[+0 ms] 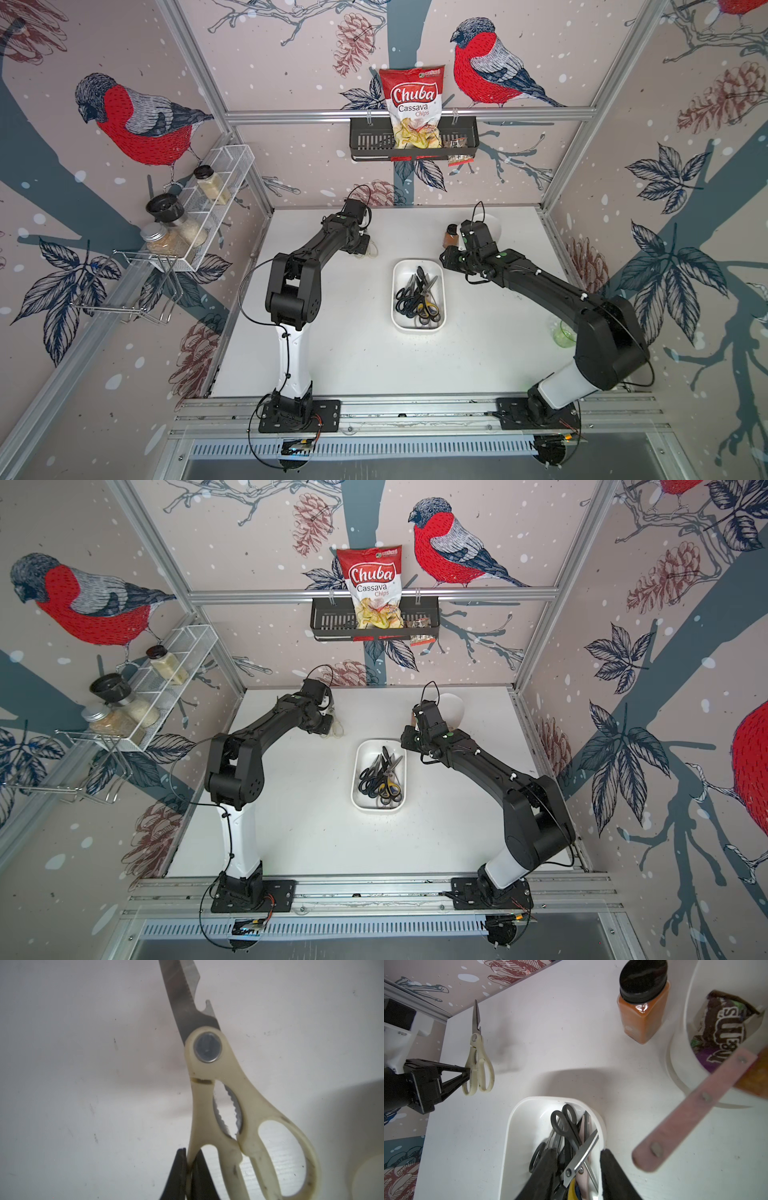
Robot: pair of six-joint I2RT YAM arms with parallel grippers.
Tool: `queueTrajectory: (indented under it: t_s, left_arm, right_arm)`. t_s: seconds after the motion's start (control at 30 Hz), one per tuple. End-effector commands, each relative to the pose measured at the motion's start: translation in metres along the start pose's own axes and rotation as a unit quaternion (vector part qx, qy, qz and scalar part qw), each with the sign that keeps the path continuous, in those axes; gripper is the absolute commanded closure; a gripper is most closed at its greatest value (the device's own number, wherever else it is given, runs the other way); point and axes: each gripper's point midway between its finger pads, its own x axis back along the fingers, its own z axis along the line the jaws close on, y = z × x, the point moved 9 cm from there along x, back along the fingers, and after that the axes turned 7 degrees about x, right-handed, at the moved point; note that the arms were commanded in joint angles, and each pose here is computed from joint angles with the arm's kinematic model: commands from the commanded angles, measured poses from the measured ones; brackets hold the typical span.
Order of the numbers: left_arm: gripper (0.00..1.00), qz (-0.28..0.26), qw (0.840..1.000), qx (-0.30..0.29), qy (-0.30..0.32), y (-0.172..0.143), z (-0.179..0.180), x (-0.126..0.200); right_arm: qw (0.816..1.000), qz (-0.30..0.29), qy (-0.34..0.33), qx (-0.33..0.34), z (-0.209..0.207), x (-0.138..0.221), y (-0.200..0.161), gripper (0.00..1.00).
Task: Take the scissors out of the storage box
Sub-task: Place the scissors at the center of the board.
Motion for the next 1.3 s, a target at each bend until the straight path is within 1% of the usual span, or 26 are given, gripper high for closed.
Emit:
queueTrajectory:
  t_s: [0.0, 0.1, 0.27, 0.5, 0.7, 0.97, 1.13, 1.2, 1.27]
  left_arm:
    - [1.0, -0.011, 1.0, -0.005, 0.024, 0.007, 0.022, -0.009]
    - [1.0, 0.004, 0.999, -0.001, 0.04, -0.002, 0.046, -0.019]
    - [1.0, 0.017, 0.999, -0.002, 0.037, -0.014, 0.071, -0.028]
    - [1.0, 0.021, 0.999, -0.023, 0.032, -0.022, 0.082, -0.036]
    - [1.0, 0.028, 0.999, -0.01, 0.031, -0.026, 0.1, -0.047]
    - [1.0, 0.026, 0.998, -0.016, 0.052, -0.027, 0.106, -0.052]
    - [1.0, 0.028, 0.998, -0.014, 0.052, -0.027, 0.106, -0.057]
    - [0.98, 0.031, 0.998, -0.012, 0.053, -0.028, 0.106, -0.058]
    - [0.93, 0.031, 0.998, -0.009, 0.054, -0.028, 0.106, -0.058]
  right_arm:
    - [1.0, 0.004, 0.001, 0.011, 0.004, -0.004, 0.007, 0.59]
    - [1.0, 0.017, -0.002, 0.02, 0.006, -0.011, 0.009, 0.59]
    - [0.999, 0.038, -0.007, 0.039, 0.006, -0.018, 0.009, 0.59]
    - [0.997, 0.064, -0.007, 0.045, 0.006, -0.027, 0.008, 0.59]
    - [0.996, 0.077, -0.013, 0.05, 0.004, -0.032, 0.006, 0.59]
    - [0.995, 0.08, -0.024, 0.051, 0.002, -0.034, 0.006, 0.59]
    - [0.995, 0.084, -0.029, 0.05, 0.0, -0.034, 0.001, 0.59]
    - [0.995, 0.083, -0.031, 0.048, -0.001, -0.033, 0.0, 0.59]
    - [0.995, 0.082, -0.031, 0.047, -0.001, -0.032, 0.0, 0.59]
